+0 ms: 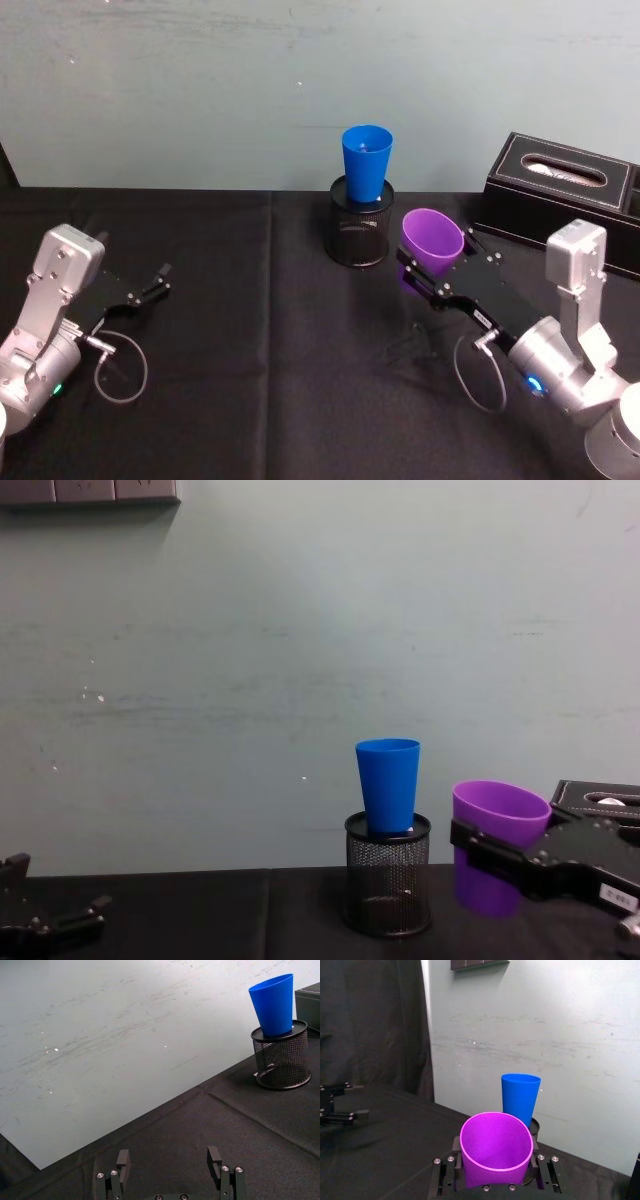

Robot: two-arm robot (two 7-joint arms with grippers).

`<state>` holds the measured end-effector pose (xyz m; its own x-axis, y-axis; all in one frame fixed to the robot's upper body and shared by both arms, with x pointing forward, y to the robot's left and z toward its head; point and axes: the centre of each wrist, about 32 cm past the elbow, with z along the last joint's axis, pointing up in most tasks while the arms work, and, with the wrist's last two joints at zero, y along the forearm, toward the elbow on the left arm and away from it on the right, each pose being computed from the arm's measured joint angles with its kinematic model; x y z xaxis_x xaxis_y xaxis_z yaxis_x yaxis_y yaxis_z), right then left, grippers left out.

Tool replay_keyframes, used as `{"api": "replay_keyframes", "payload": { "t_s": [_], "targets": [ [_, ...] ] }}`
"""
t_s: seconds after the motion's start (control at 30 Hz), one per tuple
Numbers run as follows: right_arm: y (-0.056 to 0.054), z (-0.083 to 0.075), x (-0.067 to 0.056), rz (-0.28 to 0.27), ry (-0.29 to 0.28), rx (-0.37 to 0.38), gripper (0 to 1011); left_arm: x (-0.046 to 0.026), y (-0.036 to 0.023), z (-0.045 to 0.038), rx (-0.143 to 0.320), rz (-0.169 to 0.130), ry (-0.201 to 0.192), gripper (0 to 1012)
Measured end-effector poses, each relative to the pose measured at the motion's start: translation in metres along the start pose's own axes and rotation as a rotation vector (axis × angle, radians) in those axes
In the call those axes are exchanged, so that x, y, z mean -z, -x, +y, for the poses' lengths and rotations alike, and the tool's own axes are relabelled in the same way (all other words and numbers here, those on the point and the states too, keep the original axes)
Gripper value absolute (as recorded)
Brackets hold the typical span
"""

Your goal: Pick up one cup with a gripper and tap it against the other cup.

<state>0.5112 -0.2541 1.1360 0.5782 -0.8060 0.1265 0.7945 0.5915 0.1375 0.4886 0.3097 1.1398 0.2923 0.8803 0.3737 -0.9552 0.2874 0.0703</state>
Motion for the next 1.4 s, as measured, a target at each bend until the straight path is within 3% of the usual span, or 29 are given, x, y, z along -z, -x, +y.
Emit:
{"api": "replay_keyframes", "payload": {
  "t_s": [0.77, 1.4],
  "targets": [
    [-0.015, 0.047, 0.005, 0.011, -0.016, 0.037, 733, 0.0, 0.0, 0.0, 0.0, 0.0, 0.0, 1011],
    [-0.024, 0.081, -0.005, -0.03, -0.037, 0.034, 733, 0.0, 0.0, 0.0, 0.0, 0.0, 0.0, 1012]
  ]
}}
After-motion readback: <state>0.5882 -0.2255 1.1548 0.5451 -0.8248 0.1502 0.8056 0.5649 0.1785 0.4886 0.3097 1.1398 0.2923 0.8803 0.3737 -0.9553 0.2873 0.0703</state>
